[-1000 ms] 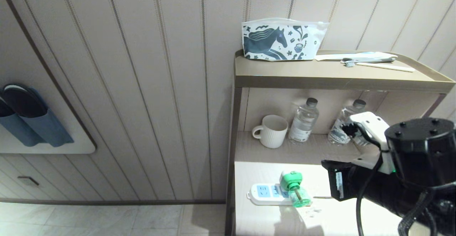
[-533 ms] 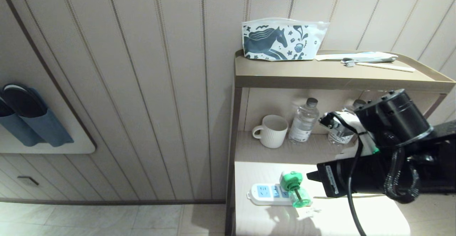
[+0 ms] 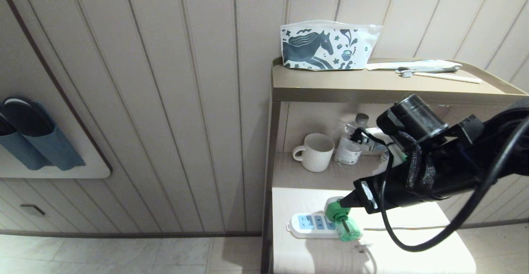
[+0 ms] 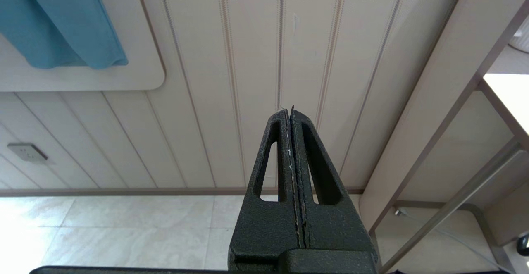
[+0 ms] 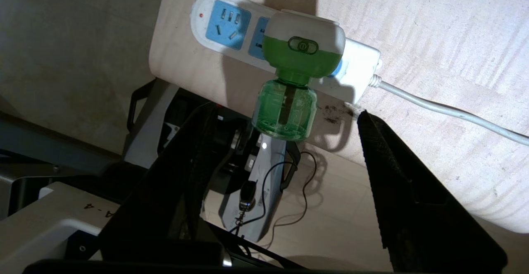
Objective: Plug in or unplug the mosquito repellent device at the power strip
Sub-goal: Hold the socket with your left hand and unplug it with your right hand
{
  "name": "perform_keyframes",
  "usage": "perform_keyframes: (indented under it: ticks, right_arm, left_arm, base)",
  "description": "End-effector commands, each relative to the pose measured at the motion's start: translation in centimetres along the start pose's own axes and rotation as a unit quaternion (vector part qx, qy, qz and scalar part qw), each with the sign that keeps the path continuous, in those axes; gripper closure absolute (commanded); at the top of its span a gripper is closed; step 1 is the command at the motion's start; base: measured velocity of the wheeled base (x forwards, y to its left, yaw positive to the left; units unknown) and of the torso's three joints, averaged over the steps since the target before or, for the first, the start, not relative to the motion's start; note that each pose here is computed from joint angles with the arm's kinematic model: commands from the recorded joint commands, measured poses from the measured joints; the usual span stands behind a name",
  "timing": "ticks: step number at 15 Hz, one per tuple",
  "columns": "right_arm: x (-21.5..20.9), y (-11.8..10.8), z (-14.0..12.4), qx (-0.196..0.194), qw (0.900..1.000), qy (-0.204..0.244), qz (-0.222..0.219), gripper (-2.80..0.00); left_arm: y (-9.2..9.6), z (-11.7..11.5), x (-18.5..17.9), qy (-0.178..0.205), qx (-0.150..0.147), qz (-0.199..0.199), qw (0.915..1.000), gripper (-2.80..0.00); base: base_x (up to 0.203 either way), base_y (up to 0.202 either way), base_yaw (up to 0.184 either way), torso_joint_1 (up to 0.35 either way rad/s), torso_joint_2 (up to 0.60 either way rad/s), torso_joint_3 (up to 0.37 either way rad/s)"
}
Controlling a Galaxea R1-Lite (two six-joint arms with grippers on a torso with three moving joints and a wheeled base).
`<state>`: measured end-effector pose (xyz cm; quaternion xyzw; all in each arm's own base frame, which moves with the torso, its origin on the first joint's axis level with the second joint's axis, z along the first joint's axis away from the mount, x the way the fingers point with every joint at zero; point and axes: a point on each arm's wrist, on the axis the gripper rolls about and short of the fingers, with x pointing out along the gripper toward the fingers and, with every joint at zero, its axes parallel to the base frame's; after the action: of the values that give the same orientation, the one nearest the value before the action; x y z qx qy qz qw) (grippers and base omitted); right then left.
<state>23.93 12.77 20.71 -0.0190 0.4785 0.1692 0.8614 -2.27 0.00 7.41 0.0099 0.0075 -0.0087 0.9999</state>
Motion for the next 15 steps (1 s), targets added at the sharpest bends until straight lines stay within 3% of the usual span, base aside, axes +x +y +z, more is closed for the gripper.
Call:
perform_keyframes:
  ticks: [1,6,11,13,15]
  right_arm:
    - [2.3,-0.7,1.0,0.003,0.999,0.037,-0.012,-2.80]
    - [5.6,-2.0,2.3,-0.013,0.994,0.108,-0.017,-2.80]
    - [7.1,-0.5,2.7,-0.010,0.993,0.116,-0.010,-2.80]
    - [8.1,0.3,2.9,0.001,0.992,0.123,-0.010,-2.80]
    - [9.3,1.1,3.3,0.041,0.990,0.133,-0.017,-2.80]
  left_arm:
    - [0.0,0.0,0.0,0.000,0.000,0.000,1.0000,0.00]
    - [0.0,0.0,0.0,0.000,0.000,0.000,1.0000,0.00]
    - [0.0,0.0,0.0,0.001,0.000,0.000,1.0000,0.00]
    - [0.0,0.0,0.0,0.001,0.000,0.000,1.0000,0.00]
    - [0.0,0.0,0.0,0.001,0.000,0.000,1.0000,0.00]
  base:
    - [0.000,0.000,0.000,0.000,0.00,0.000]
    - [0.000,0.000,0.000,0.000,0.00,0.000]
    - [0.000,0.000,0.000,0.000,0.00,0.000]
    - [0.000,0.000,0.000,0.000,0.00,0.000]
    - [0.000,0.000,0.000,0.000,0.00,0.000]
